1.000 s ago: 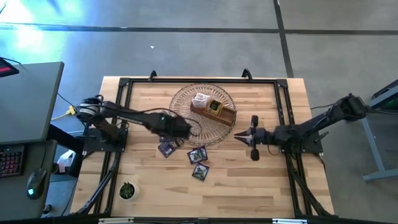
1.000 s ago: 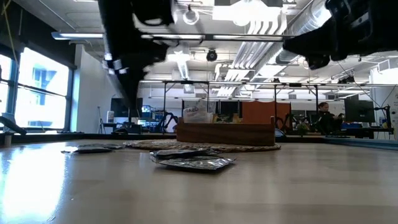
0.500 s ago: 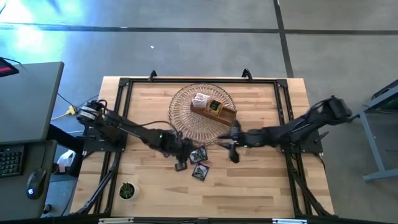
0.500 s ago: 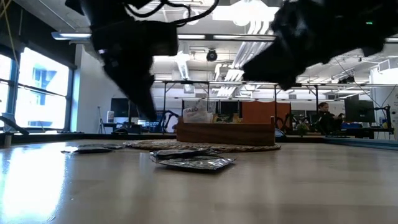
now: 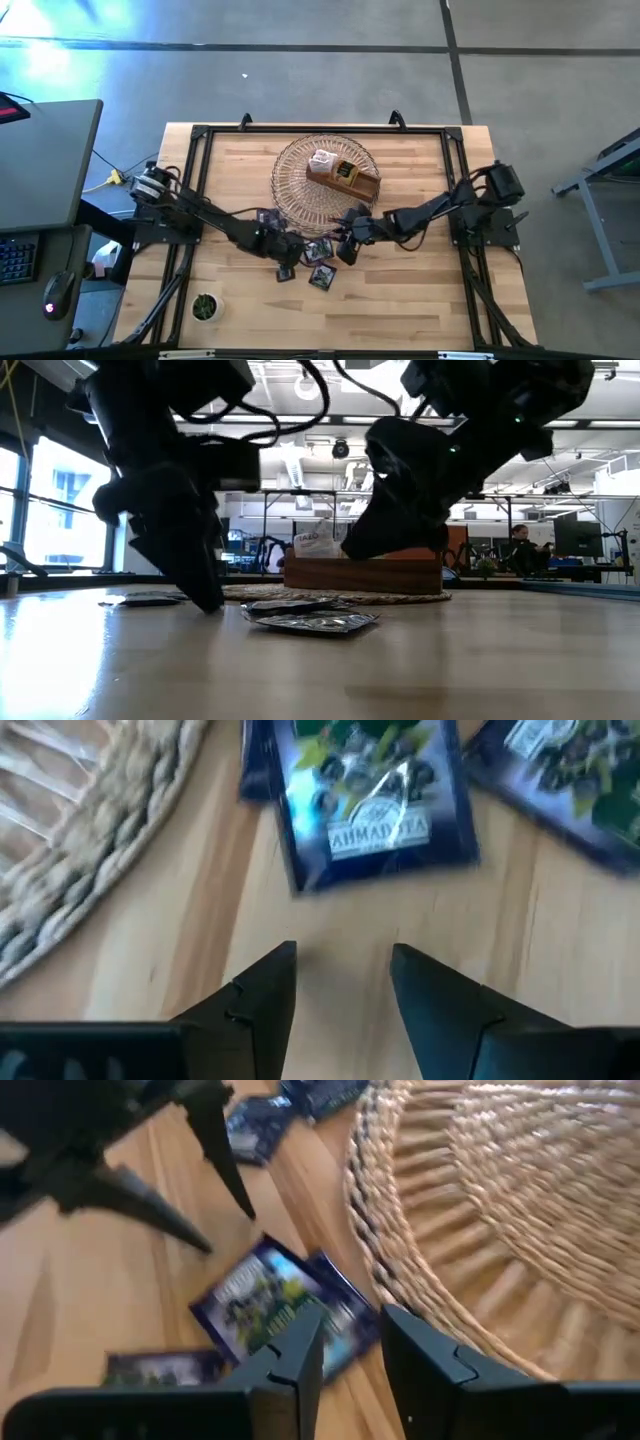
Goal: Pick & Place Tea
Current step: Put the purple tea bag into the right section of the wooden organizer
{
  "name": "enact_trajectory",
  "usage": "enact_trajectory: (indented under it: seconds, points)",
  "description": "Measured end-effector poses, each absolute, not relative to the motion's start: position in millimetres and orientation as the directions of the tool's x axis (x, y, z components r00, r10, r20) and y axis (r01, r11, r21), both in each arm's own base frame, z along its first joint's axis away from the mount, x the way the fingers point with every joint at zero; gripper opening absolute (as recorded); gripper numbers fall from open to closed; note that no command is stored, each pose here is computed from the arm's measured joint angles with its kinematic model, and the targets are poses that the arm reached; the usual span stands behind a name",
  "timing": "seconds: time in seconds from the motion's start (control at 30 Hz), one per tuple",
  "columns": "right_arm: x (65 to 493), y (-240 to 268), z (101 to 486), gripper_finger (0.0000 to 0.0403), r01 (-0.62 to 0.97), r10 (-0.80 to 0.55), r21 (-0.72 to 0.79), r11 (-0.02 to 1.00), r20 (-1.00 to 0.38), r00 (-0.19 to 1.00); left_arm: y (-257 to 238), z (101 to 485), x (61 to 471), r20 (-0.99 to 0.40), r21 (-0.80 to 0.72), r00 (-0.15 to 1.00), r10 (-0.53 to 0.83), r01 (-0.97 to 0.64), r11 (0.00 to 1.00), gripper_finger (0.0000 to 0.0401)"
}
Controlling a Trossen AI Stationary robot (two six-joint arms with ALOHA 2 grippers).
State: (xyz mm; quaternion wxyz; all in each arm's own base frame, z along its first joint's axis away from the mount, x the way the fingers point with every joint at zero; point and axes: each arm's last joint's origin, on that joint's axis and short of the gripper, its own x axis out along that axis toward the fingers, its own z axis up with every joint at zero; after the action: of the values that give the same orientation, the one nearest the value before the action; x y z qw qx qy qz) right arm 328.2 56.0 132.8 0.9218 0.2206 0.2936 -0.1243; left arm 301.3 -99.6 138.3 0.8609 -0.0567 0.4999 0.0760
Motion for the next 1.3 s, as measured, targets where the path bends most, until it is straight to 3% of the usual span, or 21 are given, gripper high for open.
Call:
enact_trajectory:
  seconds: [0.57,0.87,1.2,1.3]
  points:
    - [355.0,63.6,95.8,0.0092,0.321,0.003,0.497,0.806,-0.546,0.838,-99.8,136.7,308.3,-0.816,-0.01,0.567,0.113,-0.208,0.978,0.0166]
    - [358.7,64.6,87.6,0.0089,0.314,0.01,0.496,0.81,-0.547,0.837,-99.2,127.0,316.1,-0.794,-0.007,0.592,0.141,-0.241,0.971,0.0166]
    - [359.3,64.9,91.5,0.0009,0.26,0.022,0.457,0.851,-0.524,0.851,-99.5,122.2,321.6,-0.778,-0.029,0.615,0.129,-0.24,0.97,0.0166]
    - [359.0,64.8,98.2,0.001,0.233,0.035,0.444,0.865,-0.516,0.856,-99.4,122.3,321.8,-0.776,-0.026,0.617,0.134,-0.243,0.97,0.0166]
